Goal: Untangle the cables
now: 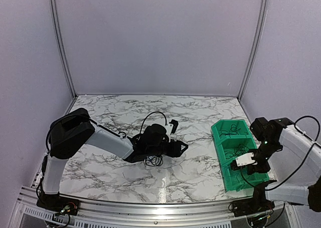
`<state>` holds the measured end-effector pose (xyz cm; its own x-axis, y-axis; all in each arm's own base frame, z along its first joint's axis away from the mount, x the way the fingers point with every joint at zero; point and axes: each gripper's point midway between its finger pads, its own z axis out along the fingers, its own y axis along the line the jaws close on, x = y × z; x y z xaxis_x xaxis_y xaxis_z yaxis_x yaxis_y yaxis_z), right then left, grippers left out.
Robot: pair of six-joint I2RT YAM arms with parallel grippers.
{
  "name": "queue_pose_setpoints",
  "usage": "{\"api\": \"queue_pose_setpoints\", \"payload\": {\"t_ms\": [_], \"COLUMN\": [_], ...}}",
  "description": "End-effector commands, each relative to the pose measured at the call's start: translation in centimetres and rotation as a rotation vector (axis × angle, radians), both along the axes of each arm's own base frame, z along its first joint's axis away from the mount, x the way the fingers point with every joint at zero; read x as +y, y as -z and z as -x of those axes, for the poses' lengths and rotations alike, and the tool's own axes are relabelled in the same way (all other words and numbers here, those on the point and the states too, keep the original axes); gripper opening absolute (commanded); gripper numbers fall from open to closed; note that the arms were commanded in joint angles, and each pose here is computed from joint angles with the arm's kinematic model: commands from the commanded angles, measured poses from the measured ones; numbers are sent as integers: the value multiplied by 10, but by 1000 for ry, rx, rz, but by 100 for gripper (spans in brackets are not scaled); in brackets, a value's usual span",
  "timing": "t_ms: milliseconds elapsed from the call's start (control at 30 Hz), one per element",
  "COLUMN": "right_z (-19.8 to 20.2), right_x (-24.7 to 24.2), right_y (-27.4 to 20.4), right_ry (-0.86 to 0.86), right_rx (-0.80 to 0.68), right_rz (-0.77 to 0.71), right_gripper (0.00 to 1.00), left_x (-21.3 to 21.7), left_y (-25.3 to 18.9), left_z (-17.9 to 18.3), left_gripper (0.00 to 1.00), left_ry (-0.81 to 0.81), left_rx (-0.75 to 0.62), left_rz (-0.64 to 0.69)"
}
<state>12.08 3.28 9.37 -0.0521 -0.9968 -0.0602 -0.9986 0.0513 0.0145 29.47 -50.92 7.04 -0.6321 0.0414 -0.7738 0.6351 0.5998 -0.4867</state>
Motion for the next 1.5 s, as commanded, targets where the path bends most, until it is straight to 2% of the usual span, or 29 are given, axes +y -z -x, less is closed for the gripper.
{"api": "queue_pose_setpoints", "payload": {"t_ms": [0,100,167,233,367,533,733,867,967,1100,1300,1467], "right_z": [-1,3,2,-2,-10,-16,-45,-79,-96,-108,-132,-123], "right_x": [-23,-35,-36,-33,-29,-21,24,55,72,92,137,201], "right_y": [29,56,57,46,12,-24,-84,-125,-138,-137,-132,-120], "right_ry": [-31,1,19,24,-7,-11,40,171,253,228,223,149], "right_rx": [67,104,99,60,-46,-188,-398,-512,-499,-450,-375,-234], "right_rz": [100,162,165,147,115,57,-222,-465,-608,-730,-926,-987], "right_gripper": [2,8,13,16,32,44,49,51,50,49,47,45], "left_x": [-9,-12,-12,-12,-13,-7,30,72,112,154,182,189], "left_y": [13,13,10,7,-3,-26,-38,-32,-27,-16,-5,12], "left_z": [12,18,21,23,24,24,22,17,11,19,25,20], "left_gripper": [58,58,58,58,59,59,59,60,59,58,49,43], "left_ry": [66,90,105,116,136,141,80,-15,-130,-207,-255,-242], "left_rx": [51,54,47,36,10,-33,-58,-58,-16,48,164,257], "left_rz": [33,36,36,36,44,55,-40,-236,-396,-536,-548,-551]}}
